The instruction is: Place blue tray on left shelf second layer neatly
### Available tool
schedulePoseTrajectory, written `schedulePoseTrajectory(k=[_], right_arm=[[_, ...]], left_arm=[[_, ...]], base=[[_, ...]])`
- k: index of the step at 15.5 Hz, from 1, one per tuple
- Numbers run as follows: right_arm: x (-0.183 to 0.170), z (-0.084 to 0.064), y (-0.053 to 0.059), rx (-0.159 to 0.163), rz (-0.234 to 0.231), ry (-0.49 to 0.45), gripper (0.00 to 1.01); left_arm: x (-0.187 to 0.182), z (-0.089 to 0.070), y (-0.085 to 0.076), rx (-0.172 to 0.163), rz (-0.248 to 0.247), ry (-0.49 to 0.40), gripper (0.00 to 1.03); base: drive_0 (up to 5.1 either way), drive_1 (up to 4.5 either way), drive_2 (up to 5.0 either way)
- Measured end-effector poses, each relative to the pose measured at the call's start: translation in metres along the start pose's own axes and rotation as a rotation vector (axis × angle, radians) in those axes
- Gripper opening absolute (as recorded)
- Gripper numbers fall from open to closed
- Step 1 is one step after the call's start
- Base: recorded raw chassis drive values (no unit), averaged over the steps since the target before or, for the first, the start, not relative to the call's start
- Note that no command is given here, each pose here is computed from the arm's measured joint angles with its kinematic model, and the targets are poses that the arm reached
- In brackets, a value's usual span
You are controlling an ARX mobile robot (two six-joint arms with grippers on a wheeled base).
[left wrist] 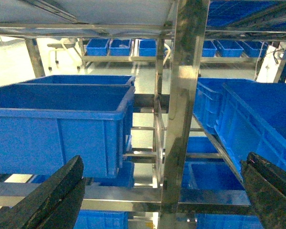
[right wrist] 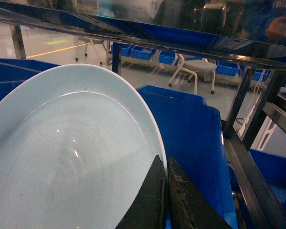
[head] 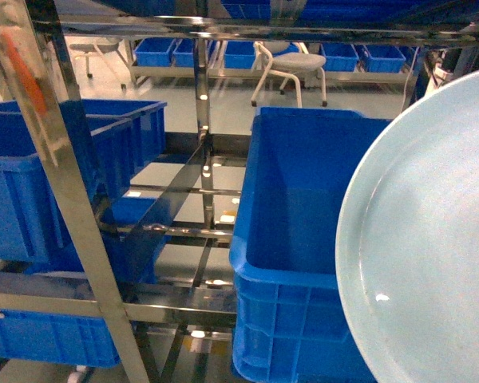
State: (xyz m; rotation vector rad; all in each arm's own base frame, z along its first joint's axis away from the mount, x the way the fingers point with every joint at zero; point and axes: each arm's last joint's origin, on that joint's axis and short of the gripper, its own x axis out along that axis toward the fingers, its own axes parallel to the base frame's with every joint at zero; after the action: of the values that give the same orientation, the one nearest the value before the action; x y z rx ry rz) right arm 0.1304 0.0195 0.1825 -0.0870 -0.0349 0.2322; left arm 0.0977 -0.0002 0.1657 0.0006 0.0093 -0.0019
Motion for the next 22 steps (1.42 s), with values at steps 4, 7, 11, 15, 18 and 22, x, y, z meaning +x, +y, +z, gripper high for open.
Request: schedulePoseTrajectory(k=[4, 7, 11, 15, 18, 22], right_arm=[[-0.0006, 0.0012, 0.0, -0.001, -0.001, -0.011, 0.02], [-0.0006, 0.0014, 0.0, -0.001, 0.0, -0.013, 0.02], [-0.0006, 0.0013, 0.0, -0.001, -0.001, -0.012, 0.02], [-0.0006, 0.0013, 0.0, -0.001, -0.001, -0.012, 0.02], [-0.0006, 0.0013, 0.0, -0.001, -0.001, -0.012, 0.02], [-0.0006, 0.0013, 0.0, -0.001, -0.001, -0.012, 0.02]], left_arm=[[0.0, 0.0005, 0.0, 0.0, 0.0, -0.005, 0.98], [0.0, 0.0005, 0.0, 0.0, 0.0, -0.005, 0.98], [0.0, 0.0005, 0.0, 0.0, 0.0, -0.005, 0.98], [0.0, 0.0005, 0.0, 0.0, 0.0, -0.005, 0.98], [0.0, 0.0005, 0.0, 0.0, 0.0, -0.005, 0.98], [0.0, 0.0005, 0.0, 0.0, 0.0, -0.005, 0.98]], base=[[-1.6, -1.62, -1.6], [-1.6, -1.62, -1.6], [-1.6, -1.62, -1.6], [-1.2, -1.21, -1.2], [0.0, 0.0, 0.0], [0.0, 0.0, 0.0]])
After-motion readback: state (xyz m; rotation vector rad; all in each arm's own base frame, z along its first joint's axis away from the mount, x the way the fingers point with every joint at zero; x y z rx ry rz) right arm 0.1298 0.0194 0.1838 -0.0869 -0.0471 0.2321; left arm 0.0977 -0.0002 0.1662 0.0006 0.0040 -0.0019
